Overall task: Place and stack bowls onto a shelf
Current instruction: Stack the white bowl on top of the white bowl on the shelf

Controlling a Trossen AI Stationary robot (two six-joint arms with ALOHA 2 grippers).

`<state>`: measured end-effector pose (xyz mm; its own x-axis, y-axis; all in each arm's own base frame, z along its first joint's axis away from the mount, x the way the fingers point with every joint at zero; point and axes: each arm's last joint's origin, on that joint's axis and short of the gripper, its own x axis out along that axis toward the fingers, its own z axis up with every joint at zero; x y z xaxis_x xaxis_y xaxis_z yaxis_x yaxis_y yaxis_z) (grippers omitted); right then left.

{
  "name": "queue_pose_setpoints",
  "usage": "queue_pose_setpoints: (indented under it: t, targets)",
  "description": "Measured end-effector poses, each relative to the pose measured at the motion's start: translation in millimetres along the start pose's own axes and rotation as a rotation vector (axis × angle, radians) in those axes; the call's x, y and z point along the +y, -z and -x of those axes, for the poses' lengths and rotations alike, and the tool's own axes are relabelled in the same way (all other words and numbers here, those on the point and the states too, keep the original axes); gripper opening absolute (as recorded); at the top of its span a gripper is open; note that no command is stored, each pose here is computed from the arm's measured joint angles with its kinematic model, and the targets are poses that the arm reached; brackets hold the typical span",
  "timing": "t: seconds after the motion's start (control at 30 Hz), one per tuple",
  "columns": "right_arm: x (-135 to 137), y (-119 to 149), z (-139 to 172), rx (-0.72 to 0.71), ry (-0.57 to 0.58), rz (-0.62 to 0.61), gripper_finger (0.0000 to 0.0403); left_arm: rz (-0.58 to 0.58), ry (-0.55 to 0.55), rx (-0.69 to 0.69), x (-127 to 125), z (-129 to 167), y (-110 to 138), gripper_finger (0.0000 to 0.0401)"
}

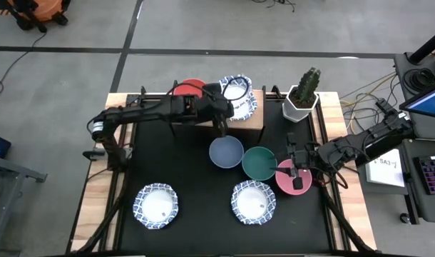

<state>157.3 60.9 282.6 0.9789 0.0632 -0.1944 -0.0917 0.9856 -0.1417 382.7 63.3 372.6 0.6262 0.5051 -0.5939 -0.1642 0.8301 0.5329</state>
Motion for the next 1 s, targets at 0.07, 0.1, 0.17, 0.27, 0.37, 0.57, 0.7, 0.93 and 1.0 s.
queue_pose_setpoints:
  t: [0.07, 0.1, 0.17, 0.27, 0.37, 0.57, 0.7, 0.93, 1.0]
  targets:
    - [0, 0, 0, 0.000, 0.000, 0.000, 0.0148, 0.009, -0.011, -0.011, 3, -4, 1, 0.0000]
    - [0, 0, 0, 0.000, 0.000, 0.000, 0.0148, 0.013, -0.015, -0.010, 5, -6, 2, 0.0000]
    - [0, 0, 0, 0.000, 0.000, 0.000, 0.0148, 0.022, -0.023, -0.013, 8, -7, 3, 0.0000]
    - [0, 0, 0, 0.000, 0.000, 0.000, 0.0148, 0.034, -0.032, -0.017, 12, -8, 3, 0.0002]
    - [0, 0, 0, 0.000, 0.000, 0.000, 0.0148, 0.047, -0.043, -0.037, 14, -9, 2, 0.0015]
    - [0, 0, 0, 0.000, 0.001, -0.001, 0.0148, 0.065, -0.053, -0.058, 10, -21, -2, 0.0046]
    - [0, 0, 0, 0.003, 0.001, -0.003, 0.0148, 0.053, -0.049, -0.026, 4, -37, 0, 0.0064]
    - [0, 2, 0, 0.015, -0.001, -0.001, 0.0148, 0.038, -0.038, 0.012, -4, -53, 3, 0.0088]
    - [0, 2, 0, 0.015, -0.001, -0.001, 0.0148, 0.036, -0.036, 0.017, -5, -54, 4, 0.0097]
